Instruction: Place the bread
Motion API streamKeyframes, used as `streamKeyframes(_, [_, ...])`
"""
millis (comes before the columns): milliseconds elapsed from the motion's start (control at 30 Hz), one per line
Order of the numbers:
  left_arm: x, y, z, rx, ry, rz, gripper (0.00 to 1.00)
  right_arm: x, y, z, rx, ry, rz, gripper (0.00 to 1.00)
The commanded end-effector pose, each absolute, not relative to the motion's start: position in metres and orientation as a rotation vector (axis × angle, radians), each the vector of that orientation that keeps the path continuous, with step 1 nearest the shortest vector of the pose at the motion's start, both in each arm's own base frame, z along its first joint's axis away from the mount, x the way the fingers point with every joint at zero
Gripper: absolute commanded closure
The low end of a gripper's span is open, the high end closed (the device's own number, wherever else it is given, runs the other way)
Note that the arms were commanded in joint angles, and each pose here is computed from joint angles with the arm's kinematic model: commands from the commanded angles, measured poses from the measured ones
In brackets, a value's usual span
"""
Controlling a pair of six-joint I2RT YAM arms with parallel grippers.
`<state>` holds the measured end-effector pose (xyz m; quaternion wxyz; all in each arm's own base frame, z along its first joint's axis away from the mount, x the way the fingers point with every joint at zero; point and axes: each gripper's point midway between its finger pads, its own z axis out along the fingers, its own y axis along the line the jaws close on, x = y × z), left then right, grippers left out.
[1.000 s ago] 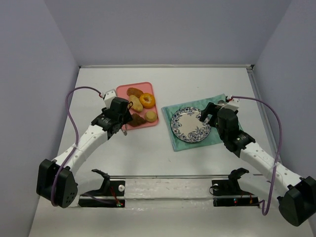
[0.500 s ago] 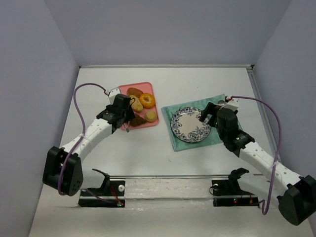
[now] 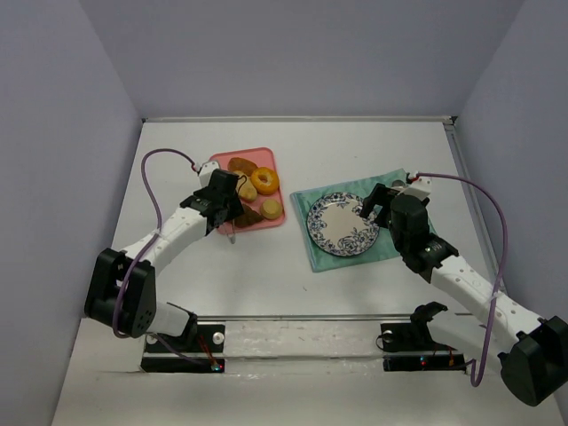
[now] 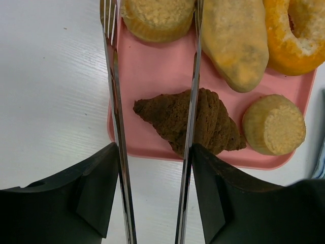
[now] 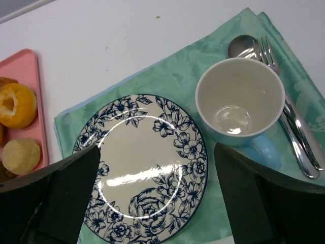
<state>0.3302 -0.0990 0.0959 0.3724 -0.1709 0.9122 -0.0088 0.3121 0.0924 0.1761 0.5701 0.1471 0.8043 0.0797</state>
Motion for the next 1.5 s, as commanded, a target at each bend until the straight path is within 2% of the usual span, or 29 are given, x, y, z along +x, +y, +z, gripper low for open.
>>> streamKeyframes(0, [0.351,-0.099,0.125,-0.459,2.246,-0.043,0.36,0.317,0.089,0.193,0.362,1.82,0.184,0.0])
streamKeyframes(233, [0.353,-0.099,0.142,-0.463,2.206,-0.066,0.57,0.317,0.089,0.193,0.367,1.817,0.184,0.0])
streamKeyframes(533, [0.346,-0.102,0.174,-0.443,2.137,-0.154,0.74,0.313,0.088,0.198,0.371,1.798,0.203,0.0])
streamKeyframes(700, [0.339,-0.115,0.194,-0.368,2.102,-0.255,0.75,0.311,0.088,0.2,0.372,1.791,0.216,0.0])
streamKeyframes(833, [0.323,-0.157,0.215,-0.198,2.071,-0.383,0.76,0.31,0.088,0.201,0.373,1.787,0.226,0.0])
streamKeyframes(967, [0.284,-0.236,0.226,0.147,2.062,-0.613,0.76,0.308,0.089,0.206,0.371,1.774,0.242,0.0])
streamKeyframes(1167, [0.226,-0.317,0.205,0.483,2.102,-0.76,0.74,0.305,0.085,0.209,0.384,1.756,0.246,0.0])
streamKeyframes(1300, [0.214,-0.346,0.184,0.58,2.147,-0.757,0.73,0.304,0.084,0.209,0.385,1.755,0.243,0.0])
streamKeyframes(1367, [0.212,-0.359,0.177,0.623,2.156,-0.749,0.63,0.304,0.084,0.209,0.385,1.753,0.243,0.0])
streamKeyframes(1467, [0.215,-0.37,0.171,0.678,2.162,-0.733,0.58,0.303,0.084,0.21,0.385,1.752,0.242,0.0])
